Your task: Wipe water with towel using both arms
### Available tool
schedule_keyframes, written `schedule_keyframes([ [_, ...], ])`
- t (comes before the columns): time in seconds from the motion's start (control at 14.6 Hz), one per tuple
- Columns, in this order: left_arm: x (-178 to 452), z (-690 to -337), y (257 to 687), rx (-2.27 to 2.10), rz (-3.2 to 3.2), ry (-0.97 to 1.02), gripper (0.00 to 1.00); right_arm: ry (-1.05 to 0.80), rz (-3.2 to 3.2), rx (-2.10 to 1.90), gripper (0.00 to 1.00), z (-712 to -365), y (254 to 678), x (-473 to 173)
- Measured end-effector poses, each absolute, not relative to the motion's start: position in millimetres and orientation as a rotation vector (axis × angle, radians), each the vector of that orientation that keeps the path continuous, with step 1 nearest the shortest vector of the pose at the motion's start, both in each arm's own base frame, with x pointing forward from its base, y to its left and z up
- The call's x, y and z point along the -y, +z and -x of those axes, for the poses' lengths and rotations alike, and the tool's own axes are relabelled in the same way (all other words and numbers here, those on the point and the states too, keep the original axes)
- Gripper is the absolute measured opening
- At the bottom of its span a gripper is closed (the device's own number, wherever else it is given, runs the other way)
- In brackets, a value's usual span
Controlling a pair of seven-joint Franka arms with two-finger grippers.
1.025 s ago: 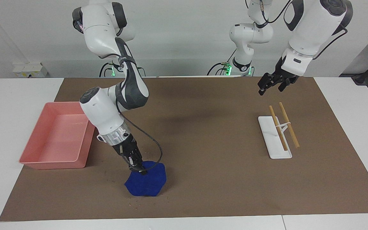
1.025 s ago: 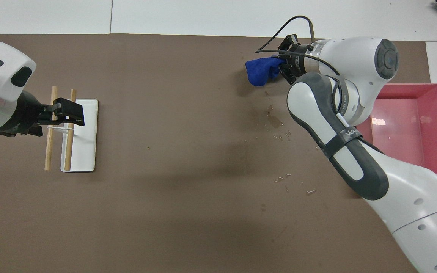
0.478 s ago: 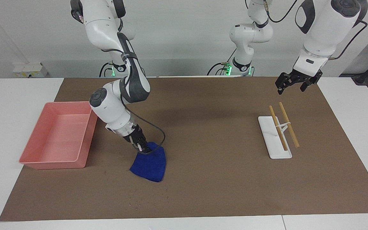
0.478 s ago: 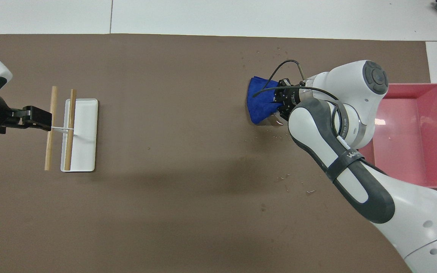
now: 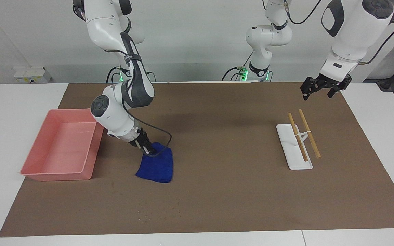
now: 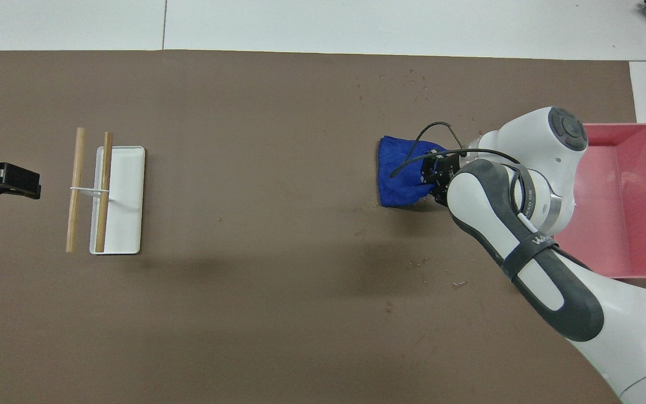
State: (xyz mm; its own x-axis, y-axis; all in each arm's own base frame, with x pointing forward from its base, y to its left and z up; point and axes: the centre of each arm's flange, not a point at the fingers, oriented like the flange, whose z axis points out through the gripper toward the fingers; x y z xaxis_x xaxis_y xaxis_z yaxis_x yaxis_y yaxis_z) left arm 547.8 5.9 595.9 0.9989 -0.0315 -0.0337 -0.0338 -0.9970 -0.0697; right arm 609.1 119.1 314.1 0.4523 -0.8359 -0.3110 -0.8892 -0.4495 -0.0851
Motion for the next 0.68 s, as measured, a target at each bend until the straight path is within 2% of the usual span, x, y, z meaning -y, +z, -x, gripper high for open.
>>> schedule_keyframes([
  [0.27, -5, -544, 590, -0.064, 3.070, 0.059, 1.00, 0.392, 2.502, -1.487, 0.14, -585, 302, -118],
  [0.68, 2, -549, 594, -0.073, 3.101, 0.005, 1.00, 0.599, 2.570, -1.451, 0.14, -553, 300, -124],
])
